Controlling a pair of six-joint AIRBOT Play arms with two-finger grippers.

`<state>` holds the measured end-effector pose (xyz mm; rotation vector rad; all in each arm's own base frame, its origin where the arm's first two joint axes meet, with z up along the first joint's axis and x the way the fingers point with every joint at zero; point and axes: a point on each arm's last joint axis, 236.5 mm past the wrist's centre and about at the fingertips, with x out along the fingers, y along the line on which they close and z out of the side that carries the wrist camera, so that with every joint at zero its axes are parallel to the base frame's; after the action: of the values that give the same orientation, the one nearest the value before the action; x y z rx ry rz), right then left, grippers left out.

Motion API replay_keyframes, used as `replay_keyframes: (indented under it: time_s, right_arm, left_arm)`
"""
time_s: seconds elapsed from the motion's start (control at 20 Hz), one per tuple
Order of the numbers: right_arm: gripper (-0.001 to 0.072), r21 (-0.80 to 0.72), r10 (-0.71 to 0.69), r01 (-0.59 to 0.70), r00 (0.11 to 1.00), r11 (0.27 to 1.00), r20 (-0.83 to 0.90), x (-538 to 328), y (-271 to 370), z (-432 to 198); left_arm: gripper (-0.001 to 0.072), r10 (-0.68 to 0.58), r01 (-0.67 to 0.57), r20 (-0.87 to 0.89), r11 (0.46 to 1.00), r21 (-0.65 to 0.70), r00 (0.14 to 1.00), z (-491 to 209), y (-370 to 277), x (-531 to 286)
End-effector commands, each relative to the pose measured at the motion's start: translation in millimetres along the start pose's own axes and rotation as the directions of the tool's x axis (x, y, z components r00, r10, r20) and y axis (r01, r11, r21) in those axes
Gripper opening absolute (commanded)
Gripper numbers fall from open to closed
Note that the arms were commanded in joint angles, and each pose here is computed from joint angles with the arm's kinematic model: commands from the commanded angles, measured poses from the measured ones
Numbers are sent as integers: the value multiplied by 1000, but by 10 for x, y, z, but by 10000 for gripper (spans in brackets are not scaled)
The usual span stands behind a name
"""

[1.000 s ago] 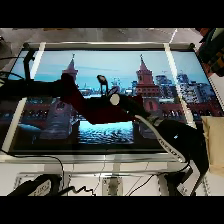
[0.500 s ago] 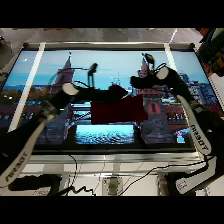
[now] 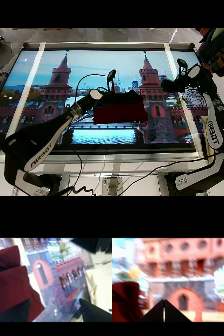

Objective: Fold the clothes and pants, and hang the long-sleeved shirts on hangers.

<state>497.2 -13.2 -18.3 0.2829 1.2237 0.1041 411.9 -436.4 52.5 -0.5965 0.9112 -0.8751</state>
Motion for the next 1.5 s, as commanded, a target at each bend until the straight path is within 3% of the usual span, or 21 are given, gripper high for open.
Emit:
replay_keyframes:
  time_s: [0.0, 0.05, 0.1, 0.2, 0.25, 0.45, 0.65, 0.7, 0.75, 0.8, 0.9, 0.95, 1.0, 1.05, 1.25, 1.45]
  right_arm:
    - [10, -84, 272, -291, 944, 953, -187, 158, 203, -509]
    - [11, -53, 392, -411, 895, 910, -212, 187, 391, -630]
    - [86, -2, 434, -444, 875, 896, -213, 273, 445, -697]
    - [584, 99, 422, -410, 882, 907, -211, 498, 434, -825]
    - [634, 141, 411, -389, 888, 911, -206, 599, 440, -876]
    - [633, 155, 381, -352, 891, 923, -248, 935, 684, -1172]
    - [622, -47, 389, -416, 880, 908, -274, 1046, 1190, -1292]
    - [543, -91, 385, -422, 881, 902, -276, 1074, 1301, -1313]
    - [329, -125, 381, -426, 883, 896, -276, 1097, 1383, -1331]
    - [21, -148, 373, -420, 888, 895, -268, 1118, 1446, -1327]
    - [11, -179, 368, -410, 902, 894, -227, 1072, 1518, -1216]
    - [12, -197, 369, -406, 907, 892, -201, 998, 1543, -1116]
    - [12, -216, 363, -392, 918, 894, -160, 897, 1526, -964]
    - [11, -226, 355, -373, 928, 900, -116, 766, 1491, -797]
    - [11, -173, 248, -225, 961, 959, 120, -49, 1013, -63]
    - [11, 99, -45, 12, 939, 995, 342, -1174, -96, 249]
  left_arm:
    - [712, -49, 53, -58, 995, 81, 997, 40, -36, -218]
    - [712, -46, 55, -71, 990, 132, 996, 62, -30, -307]
    - [712, -25, 39, -77, 982, 183, 997, 89, 9, -385]
    - [712, 62, -34, -82, 952, 304, 995, 145, 158, -547]
    - [712, 116, -78, -80, 926, 370, 990, 179, 253, -634]
    - [712, 225, -165, -62, 850, 500, 972, 258, 429, -810]
    - [712, 260, -196, -53, 833, 518, 964, 311, 547, -879]
    - [712, 264, -203, -48, 834, 514, 963, 338, 581, -904]
    - [712, 270, -212, -43, 836, 507, 962, 372, 625, -939]
    - [711, 275, -215, -48, 839, 500, 960, 385, 668, -983]
    - [678, 302, -222, -81, 835, 504, 950, 367, 769, -1143]
    - [524, 341, -238, -107, 816, 527, 934, 344, 863, -1289]
    - [241, 386, -255, -134, 795, 551, 913, 315, 957, -1459]
    - [22, 440, -277, -160, 768, 577, 884, 287, 1063, -1674]
    - [10, 619, -392, -166, 658, 642, 768, 326, 1278, -2580]
    - [10, 766, -527, -64, 497, 689, 639, 435, 1218, -3475]
